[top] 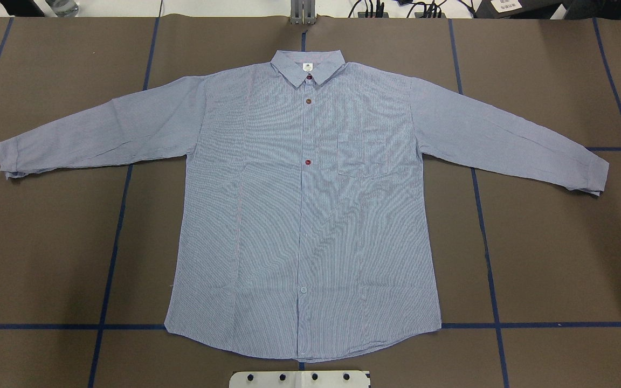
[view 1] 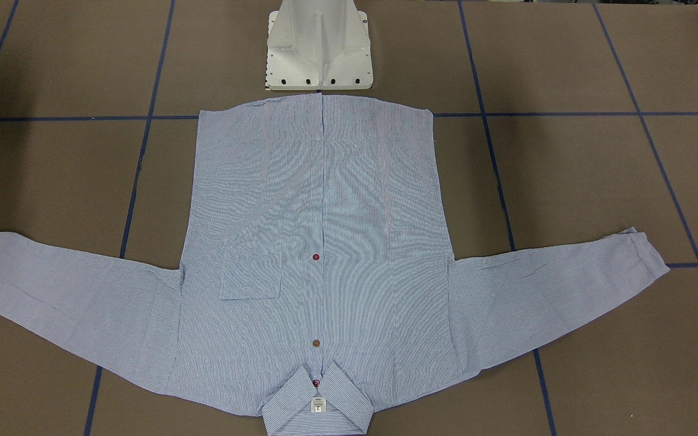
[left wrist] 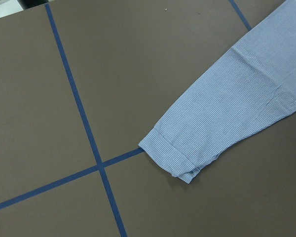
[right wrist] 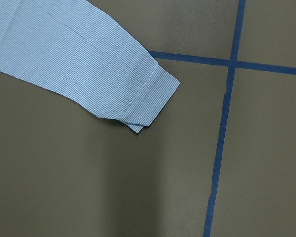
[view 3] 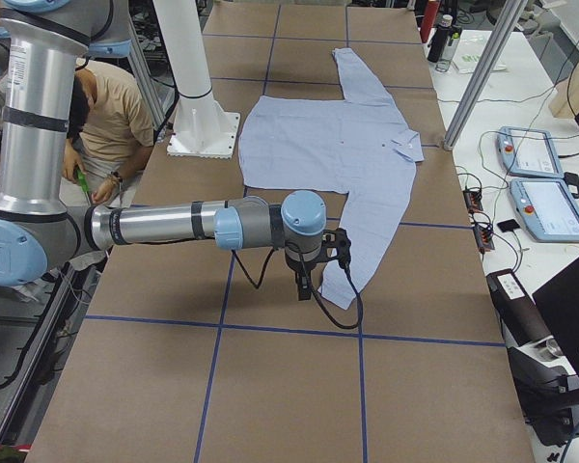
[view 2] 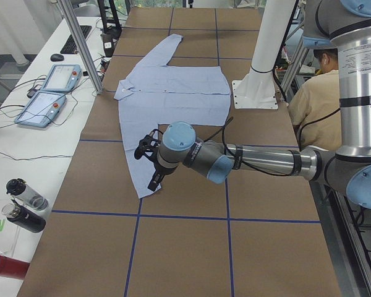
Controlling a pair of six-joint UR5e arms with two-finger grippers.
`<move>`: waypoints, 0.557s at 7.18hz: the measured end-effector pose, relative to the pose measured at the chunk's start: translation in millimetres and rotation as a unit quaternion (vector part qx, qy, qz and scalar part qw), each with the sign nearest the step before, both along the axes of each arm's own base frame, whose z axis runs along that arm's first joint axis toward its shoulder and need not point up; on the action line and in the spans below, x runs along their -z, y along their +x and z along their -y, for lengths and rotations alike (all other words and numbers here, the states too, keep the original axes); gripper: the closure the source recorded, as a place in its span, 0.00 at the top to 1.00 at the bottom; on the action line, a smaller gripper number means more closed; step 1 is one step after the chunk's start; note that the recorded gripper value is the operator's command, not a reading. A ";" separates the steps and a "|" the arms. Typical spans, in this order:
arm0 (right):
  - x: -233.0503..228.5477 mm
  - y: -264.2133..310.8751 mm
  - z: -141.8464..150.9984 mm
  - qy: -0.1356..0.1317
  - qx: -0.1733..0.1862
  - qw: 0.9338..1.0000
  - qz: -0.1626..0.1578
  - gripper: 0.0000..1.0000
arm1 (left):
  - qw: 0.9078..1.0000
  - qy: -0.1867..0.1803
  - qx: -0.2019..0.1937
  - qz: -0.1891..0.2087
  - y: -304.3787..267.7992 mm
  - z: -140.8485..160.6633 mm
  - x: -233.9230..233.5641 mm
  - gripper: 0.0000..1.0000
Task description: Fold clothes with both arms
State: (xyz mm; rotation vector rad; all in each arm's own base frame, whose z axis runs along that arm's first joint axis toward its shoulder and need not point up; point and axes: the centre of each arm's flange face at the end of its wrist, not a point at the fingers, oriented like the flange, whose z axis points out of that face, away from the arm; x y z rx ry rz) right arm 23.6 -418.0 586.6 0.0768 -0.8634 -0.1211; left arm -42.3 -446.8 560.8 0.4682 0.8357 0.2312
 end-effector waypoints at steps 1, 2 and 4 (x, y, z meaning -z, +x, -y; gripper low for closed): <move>-0.5 0.2 -0.1 0.000 0.000 1.000 -0.002 1.00 | 1.000 0.001 0.004 0.006 -0.9 -0.1 1.1 1.00; -2.2 0.8 -0.1 0.000 0.000 1.000 -0.006 1.00 | 1.000 0.000 0.009 0.014 -2.2 0.2 1.5 1.00; -4.0 1.6 0.5 -0.003 -0.004 1.000 -0.013 1.00 | 1.000 -0.006 0.012 0.020 -3.2 -1.8 -4.2 1.00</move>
